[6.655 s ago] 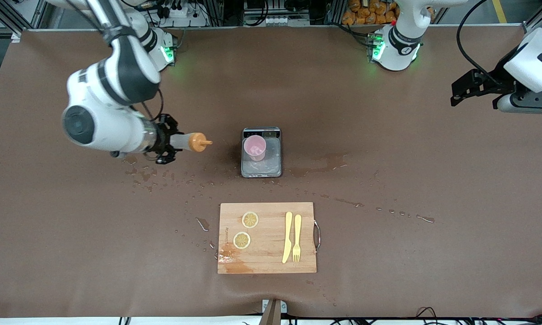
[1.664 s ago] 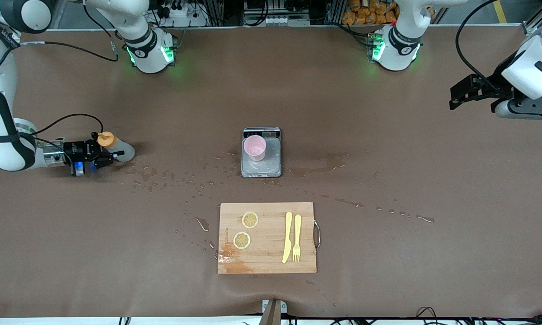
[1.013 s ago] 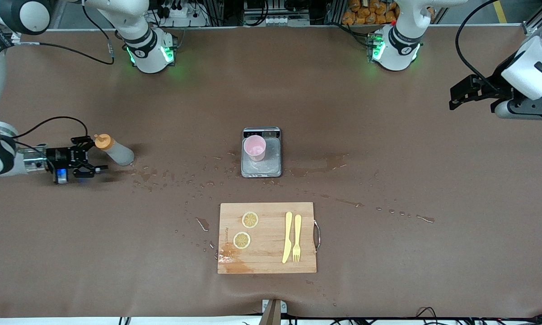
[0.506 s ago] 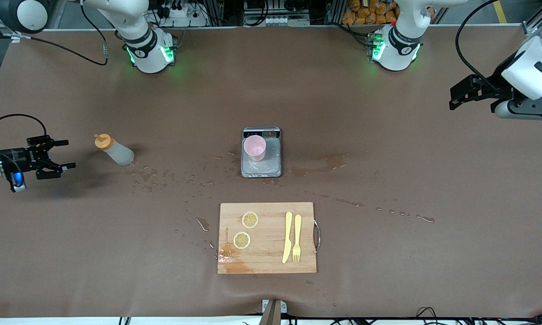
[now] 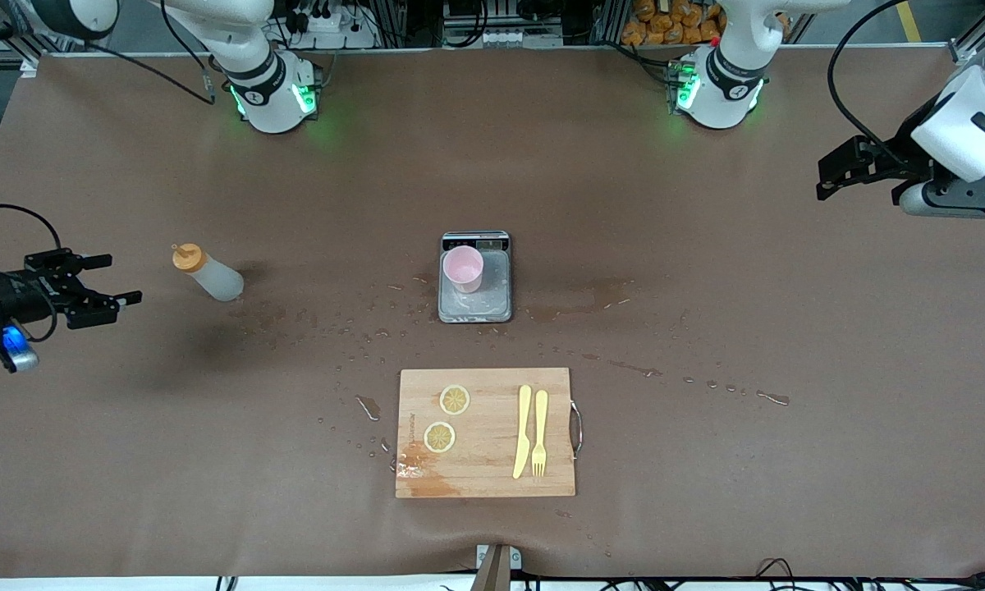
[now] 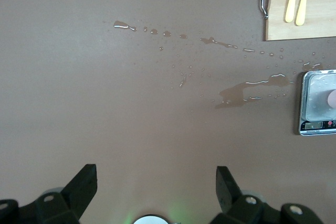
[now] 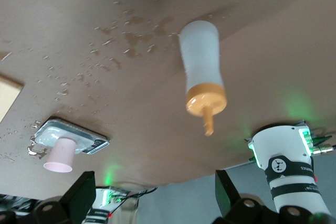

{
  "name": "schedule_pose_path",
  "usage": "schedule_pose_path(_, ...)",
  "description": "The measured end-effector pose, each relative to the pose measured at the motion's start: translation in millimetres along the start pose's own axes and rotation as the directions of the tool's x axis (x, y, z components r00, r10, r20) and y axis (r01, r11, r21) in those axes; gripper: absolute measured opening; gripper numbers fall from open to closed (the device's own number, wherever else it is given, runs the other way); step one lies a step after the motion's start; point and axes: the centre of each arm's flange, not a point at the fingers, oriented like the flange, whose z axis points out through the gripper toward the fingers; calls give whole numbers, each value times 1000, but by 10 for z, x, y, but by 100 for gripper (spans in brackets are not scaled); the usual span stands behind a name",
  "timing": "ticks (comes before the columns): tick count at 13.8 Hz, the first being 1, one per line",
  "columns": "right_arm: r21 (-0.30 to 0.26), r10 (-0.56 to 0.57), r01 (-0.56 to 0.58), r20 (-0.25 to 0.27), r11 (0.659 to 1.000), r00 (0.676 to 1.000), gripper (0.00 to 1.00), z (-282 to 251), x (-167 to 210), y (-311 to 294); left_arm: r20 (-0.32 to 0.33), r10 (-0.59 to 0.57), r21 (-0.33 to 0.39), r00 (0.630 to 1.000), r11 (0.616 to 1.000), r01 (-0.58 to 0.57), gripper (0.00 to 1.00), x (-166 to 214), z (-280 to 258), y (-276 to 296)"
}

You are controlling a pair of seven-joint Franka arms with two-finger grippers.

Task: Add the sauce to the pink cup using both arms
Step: 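Open the right gripper and draw it back from the bottle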

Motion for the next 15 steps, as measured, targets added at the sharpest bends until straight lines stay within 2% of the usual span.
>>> schedule_pose_path(2, -26, -52, 50, -67, 998, 996, 100, -160, -379, -244, 0, 1, 0, 1000, 1000, -1, 100, 0, 0, 3)
schedule_pose_path(4, -45, -102, 98, -108, 994, 989, 100, -225, -610, -456, 0, 1, 0, 1000, 1000, -1, 100, 0, 0, 6)
schedule_pose_path(5, -55, -147, 140, -138, 989, 980, 100, -267, -679, -544, 0, 1, 0, 1000, 1000, -1, 100, -1, 0, 8)
schedule_pose_path(6, -73, -214, 204, -189, 976, 958, 100, -352, -748, -610, 0, 1, 0, 1000, 1000, -1, 100, -1, 0, 8)
schedule_pose_path(8, -169, -336, 295, -318, 940, 887, 100, -597, -989, -675, -1, 2, 0, 1000, 1000, -2, 100, 0, -2, 10)
schedule_pose_path(11, -279, -428, 330, -462, 902, 777, 100, -886, -1622, -803, -1, 2, 0, 1000, 1000, -2, 100, 0, -3, 12)
schedule_pose_path(13, -339, -502, 372, -526, 864, 687, 100, -987, -2039, -834, -4, 2, 0, 1000, 1000, -2, 100, 4, -5, 12)
schedule_pose_path(15, -398, -582, 424, -549, 813, 600, 100, -977, -2188, -708, -6, 2, 0, 1000, 1000, -2, 100, 6, -7, 12)
